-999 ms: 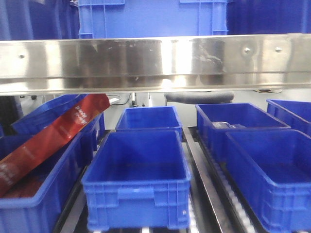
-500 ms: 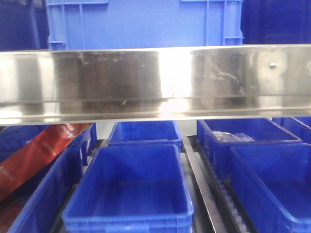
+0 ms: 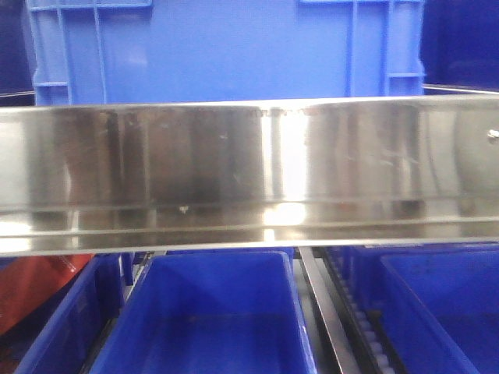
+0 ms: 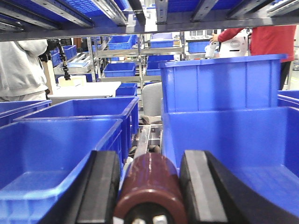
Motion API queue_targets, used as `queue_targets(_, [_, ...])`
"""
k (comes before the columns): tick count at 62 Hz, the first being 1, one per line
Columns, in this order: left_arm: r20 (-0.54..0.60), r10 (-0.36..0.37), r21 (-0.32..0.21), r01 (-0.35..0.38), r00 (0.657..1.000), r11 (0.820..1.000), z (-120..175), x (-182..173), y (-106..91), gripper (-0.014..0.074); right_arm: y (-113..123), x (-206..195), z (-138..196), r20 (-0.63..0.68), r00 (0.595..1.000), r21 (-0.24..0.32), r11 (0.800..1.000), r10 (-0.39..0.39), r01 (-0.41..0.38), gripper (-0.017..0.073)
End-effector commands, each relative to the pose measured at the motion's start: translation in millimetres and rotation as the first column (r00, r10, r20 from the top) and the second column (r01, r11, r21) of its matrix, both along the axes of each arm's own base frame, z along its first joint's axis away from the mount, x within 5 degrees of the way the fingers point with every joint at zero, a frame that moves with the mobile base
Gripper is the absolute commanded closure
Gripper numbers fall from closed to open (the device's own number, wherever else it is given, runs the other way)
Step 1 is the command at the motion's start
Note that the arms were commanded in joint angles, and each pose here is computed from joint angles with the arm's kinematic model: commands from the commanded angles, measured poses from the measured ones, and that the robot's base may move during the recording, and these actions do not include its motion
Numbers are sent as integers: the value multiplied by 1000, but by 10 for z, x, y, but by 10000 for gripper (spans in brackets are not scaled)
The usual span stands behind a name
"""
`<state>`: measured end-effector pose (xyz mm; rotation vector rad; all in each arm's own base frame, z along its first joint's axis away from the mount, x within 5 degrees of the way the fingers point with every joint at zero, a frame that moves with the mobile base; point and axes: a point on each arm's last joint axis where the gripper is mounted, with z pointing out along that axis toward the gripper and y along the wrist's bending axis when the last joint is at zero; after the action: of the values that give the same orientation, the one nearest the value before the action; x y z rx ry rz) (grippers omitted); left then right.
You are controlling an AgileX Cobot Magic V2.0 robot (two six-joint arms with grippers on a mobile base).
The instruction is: Place cylindrical capacitor in blue bin on shelf
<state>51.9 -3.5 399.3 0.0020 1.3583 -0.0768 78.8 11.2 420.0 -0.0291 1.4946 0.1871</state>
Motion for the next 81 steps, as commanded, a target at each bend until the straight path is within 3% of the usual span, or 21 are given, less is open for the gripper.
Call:
queue_targets(1, [23, 1, -10, 0, 1000, 1000, 22, -14, 2, 704, -5, -8, 33, 34, 999, 3, 1000, -5, 5, 722])
queue_targets(81, [23, 1, -8, -1, 1000, 1000, 22, -13, 2, 704, -5, -8, 33, 34, 999, 3, 1000, -5, 5, 722])
